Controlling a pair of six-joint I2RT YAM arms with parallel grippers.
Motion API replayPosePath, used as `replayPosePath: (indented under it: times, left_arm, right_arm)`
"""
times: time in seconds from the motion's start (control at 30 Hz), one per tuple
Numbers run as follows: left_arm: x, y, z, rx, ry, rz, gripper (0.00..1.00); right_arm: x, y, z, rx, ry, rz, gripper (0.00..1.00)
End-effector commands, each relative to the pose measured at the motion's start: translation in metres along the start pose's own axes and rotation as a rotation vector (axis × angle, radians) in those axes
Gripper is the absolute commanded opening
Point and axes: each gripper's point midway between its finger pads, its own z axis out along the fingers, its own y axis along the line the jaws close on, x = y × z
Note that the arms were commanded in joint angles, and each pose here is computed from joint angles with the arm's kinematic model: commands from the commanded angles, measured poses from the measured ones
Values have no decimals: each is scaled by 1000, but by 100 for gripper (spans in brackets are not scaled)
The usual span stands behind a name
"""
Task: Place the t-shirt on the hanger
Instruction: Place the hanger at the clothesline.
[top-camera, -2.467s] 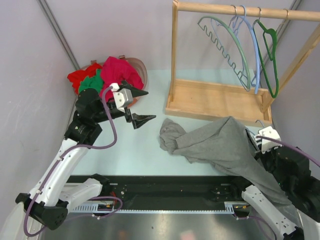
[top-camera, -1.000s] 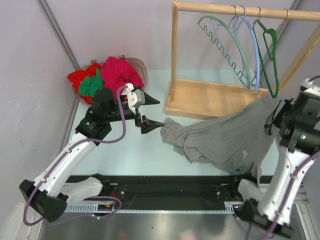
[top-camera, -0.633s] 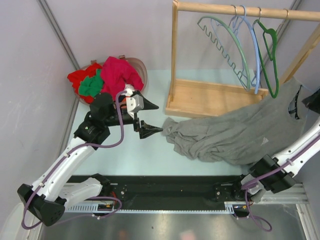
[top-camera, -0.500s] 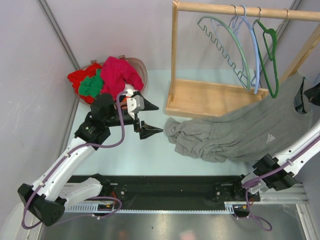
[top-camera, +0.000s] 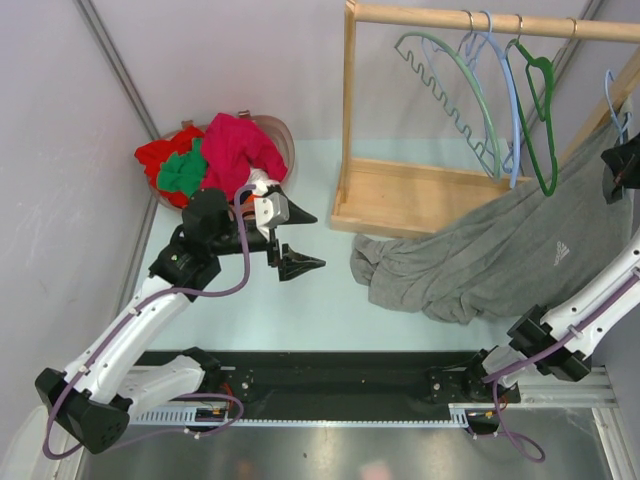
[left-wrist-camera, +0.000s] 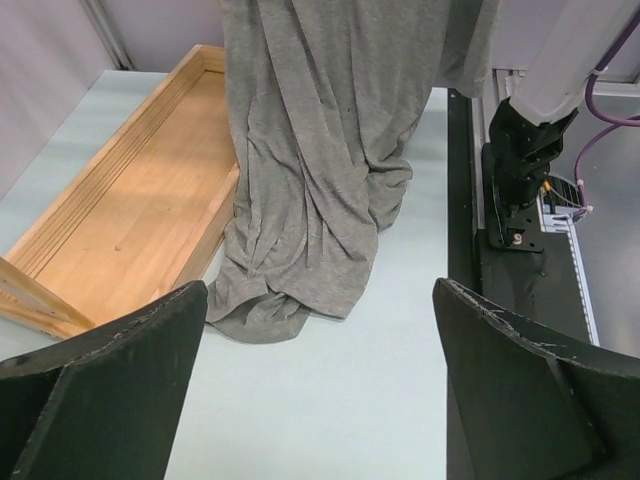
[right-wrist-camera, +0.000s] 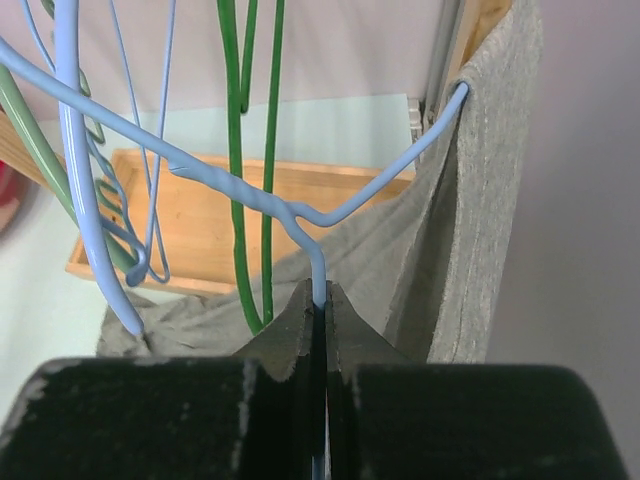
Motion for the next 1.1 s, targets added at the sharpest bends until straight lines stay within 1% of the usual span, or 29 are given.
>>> replayPosePath:
  times: [0.0,0.03,0.1,0.13,0.17,0.2,0.23,0.27,0.3,0.33,0.47,0.5,0.53,0.57,0.6,0.63,0.67,0.73,0.77,0.8,1.0,1.03,1.07]
  left_arm:
    - [-4,-6,-2,9,-12,22,100]
    - [-3,-6,-3,7,-8,20,100]
    - [-2,-7,-5,3,-2,25,100]
    - [-3,-9,-8,1,-5,35,100]
    - [-2,-10,-9,-4,-5,39,100]
    - [3,-11,-9,-4,1,34,100]
    - [4,-13,-10,-3,-1,36,100]
    - [9,-13,-10,-1,7,28,100]
    - [11,-14,-10,1,10,24,100]
    - [12,-15,-11,1,10,21,100]
    - [12,-16,-12,2,8,18,100]
    - [12,-17,-12,5,7,21,100]
    - [12,-17,-12,7,9,21,100]
    - [12,-17,-12,9,10,22,100]
    - [11,-18,-12,10,8,25,100]
    - [11,-19,-12,13,7,25,100]
    - [11,-19,-13,13,7,25,100]
    - [10,-20,-13,17,5,26,100]
    - [10,-20,-13,16,6,26,100]
    - [10,-20,-13,17,6,29,100]
    - [11,-18,-12,16,9,37,100]
    - [12,-17,-11,15,12,32,100]
    - [11,-17,-11,16,8,33,100]
  right_arm:
    - [-49,18,-10,-108,-162,-75,0]
    - [-49,11,-4,-118,-155,-44,0]
    - [-41,12,-7,-130,-127,6,0]
    - [-26,18,-9,-144,-82,60,0]
    - [-17,21,-12,-144,-61,72,0]
    - [7,17,-5,-151,-3,132,0]
    - [22,21,-8,-156,33,169,0]
    - [28,36,-20,-150,34,150,0]
    - [40,40,-23,-152,57,138,0]
    - [60,49,-26,-168,107,189,0]
    - [80,80,-50,-118,110,160,0]
    - [83,89,-52,-138,116,159,0]
    - [89,96,-51,-156,137,207,0]
    - [91,103,-51,-171,147,220,0]
    - [92,116,-51,-219,160,227,0]
    - [90,122,-50,-250,162,277,0]
    - [86,123,-48,-262,158,289,0]
    - [74,110,-38,-255,140,317,0]
    - [62,107,-39,-249,109,290,0]
    - [56,92,-32,-227,96,300,0]
    - [19,48,-21,-211,-11,284,0]
    - [15,37,-14,-222,-22,302,0]
    - [6,35,-13,-234,-40,339,0]
